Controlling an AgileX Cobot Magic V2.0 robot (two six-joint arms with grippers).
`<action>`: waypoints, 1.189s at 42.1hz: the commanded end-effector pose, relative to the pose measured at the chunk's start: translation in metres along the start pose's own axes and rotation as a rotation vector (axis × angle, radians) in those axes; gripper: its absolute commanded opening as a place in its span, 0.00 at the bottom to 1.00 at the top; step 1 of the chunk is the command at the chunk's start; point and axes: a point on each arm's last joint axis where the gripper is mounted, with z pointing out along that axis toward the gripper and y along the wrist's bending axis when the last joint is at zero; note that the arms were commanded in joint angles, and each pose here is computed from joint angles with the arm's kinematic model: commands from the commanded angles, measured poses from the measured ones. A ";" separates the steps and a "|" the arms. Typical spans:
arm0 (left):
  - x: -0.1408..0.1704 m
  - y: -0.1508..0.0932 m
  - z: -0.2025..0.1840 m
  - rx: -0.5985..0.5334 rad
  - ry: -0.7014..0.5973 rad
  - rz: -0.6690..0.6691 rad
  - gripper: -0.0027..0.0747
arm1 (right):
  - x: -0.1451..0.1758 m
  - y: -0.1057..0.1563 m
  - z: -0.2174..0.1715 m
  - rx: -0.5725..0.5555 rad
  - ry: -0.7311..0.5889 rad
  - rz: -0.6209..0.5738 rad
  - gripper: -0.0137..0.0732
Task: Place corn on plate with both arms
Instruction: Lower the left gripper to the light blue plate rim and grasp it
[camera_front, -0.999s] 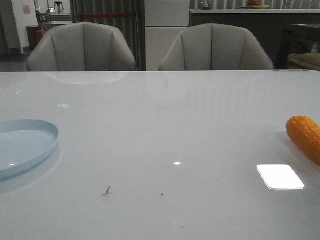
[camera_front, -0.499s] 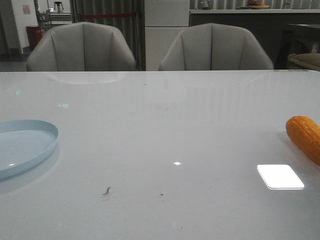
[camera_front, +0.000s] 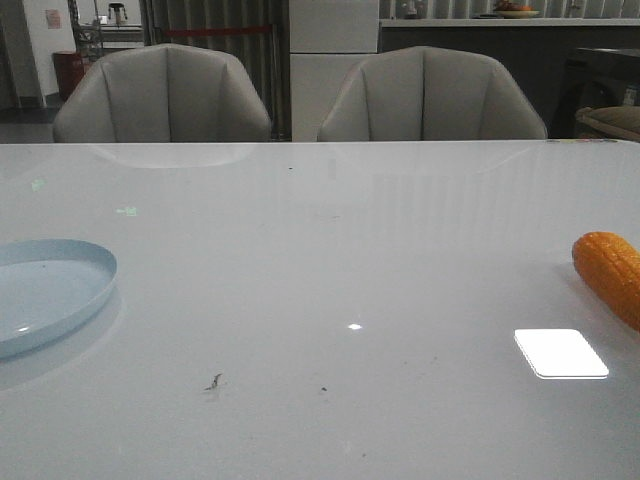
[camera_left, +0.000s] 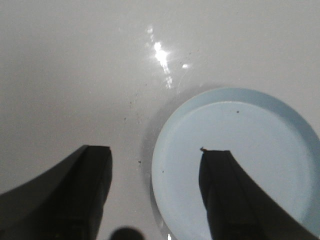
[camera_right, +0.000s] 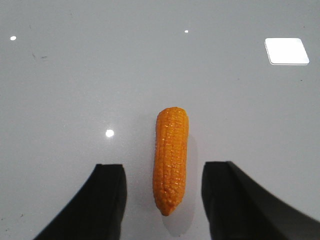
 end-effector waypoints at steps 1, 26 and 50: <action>-0.021 -0.002 0.006 0.008 0.044 -0.018 0.60 | -0.019 0.001 -0.004 0.001 -0.112 -0.009 0.68; -0.008 0.002 0.116 -0.008 0.352 -0.037 0.60 | -0.019 0.001 -0.004 0.001 -0.113 -0.009 0.68; -0.040 -0.002 0.096 0.003 0.385 -0.032 0.15 | -0.019 0.001 -0.004 0.001 -0.113 -0.009 0.68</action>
